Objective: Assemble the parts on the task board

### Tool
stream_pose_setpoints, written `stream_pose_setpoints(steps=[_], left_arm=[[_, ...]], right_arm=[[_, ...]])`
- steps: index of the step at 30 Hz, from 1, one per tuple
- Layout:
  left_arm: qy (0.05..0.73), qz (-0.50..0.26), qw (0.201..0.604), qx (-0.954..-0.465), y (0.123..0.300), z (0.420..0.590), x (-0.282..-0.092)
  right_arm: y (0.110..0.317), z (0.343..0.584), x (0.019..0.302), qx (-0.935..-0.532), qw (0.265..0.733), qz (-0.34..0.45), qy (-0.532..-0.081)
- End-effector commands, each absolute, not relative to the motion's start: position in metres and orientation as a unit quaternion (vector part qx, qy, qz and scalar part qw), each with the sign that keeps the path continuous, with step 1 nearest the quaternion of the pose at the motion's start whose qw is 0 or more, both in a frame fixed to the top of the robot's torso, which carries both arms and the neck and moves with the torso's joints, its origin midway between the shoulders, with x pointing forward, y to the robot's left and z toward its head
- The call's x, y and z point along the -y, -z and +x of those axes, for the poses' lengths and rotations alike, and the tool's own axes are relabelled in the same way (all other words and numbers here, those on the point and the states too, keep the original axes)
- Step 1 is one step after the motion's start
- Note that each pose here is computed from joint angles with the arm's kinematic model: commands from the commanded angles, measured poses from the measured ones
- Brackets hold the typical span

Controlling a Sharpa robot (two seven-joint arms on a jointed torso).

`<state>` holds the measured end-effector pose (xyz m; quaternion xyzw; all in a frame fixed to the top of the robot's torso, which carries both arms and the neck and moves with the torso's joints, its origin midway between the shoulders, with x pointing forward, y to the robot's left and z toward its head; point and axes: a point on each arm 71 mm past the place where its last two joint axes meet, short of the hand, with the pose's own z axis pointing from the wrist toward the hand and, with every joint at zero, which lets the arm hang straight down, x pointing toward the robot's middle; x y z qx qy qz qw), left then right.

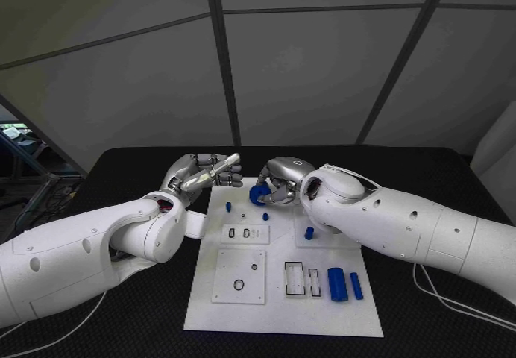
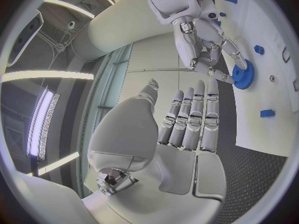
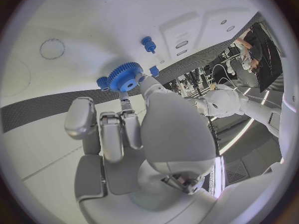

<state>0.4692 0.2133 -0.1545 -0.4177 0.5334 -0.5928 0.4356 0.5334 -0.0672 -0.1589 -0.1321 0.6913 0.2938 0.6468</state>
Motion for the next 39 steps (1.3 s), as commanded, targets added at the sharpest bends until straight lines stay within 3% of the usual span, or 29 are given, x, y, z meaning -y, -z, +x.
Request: stream_pose_setpoints(steps=[1,14,34,37,39], left_arm=[[0.597,-0.41,0.437,-0.533,0.152,0.469,-0.212],[0.596,-0.411,0.436,-0.534,0.153,0.469,-0.213],[0.594,-0.413,0.438,-0.535,0.153,0.469,-0.214],[0.594,-0.413,0.438,-0.535,0.153,0.469,-0.214],[0.593,-0.413,0.438,-0.535,0.153,0.469,-0.215]], right_arm=[[0.163,0.535,0.068,-0.7,0.642,-0.137,-0.282],[0.161,0.537,0.067,-0.689,0.655,-0.128,-0.282],[0.166,0.534,0.076,-0.717,0.627,-0.133,-0.274],[0.161,0.534,0.079,-0.697,0.646,-0.123,-0.287],[0.153,0.532,0.082,-0.661,0.674,-0.106,-0.312]])
